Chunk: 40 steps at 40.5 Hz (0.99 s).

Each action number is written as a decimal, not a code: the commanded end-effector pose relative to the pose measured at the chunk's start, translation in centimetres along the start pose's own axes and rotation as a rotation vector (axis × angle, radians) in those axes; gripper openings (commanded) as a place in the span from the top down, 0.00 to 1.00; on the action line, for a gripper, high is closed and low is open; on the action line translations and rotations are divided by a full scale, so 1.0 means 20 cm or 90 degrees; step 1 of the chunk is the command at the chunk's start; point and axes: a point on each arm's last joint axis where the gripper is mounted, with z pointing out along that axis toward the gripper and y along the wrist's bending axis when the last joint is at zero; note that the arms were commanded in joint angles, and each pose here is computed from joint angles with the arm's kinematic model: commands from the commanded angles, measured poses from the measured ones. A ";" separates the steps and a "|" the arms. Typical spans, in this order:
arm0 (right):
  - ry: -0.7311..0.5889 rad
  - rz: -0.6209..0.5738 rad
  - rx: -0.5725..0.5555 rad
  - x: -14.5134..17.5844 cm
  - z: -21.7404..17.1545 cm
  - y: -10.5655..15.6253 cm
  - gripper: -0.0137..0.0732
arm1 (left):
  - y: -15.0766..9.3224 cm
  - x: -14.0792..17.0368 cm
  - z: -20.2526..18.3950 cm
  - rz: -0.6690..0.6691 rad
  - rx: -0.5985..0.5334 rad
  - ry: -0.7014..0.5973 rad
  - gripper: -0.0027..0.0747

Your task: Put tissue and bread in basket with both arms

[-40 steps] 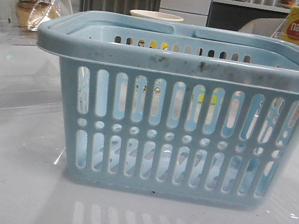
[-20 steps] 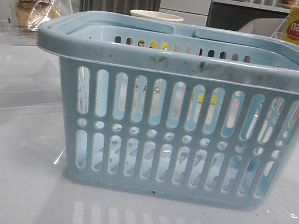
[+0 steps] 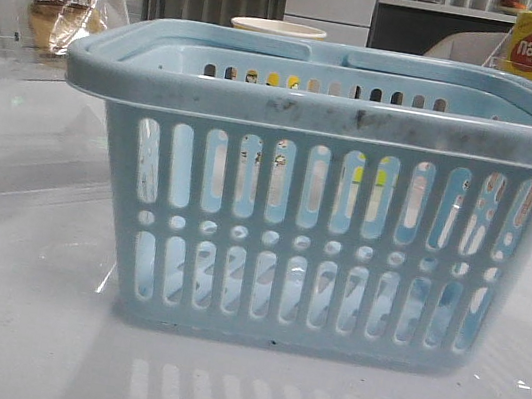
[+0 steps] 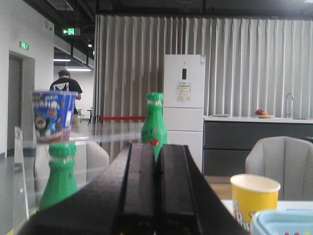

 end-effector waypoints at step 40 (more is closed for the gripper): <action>0.413 -0.011 0.038 -0.07 0.49 0.00 0.77 | -0.01 0.04 0.49 -0.003 0.003 0.503 0.84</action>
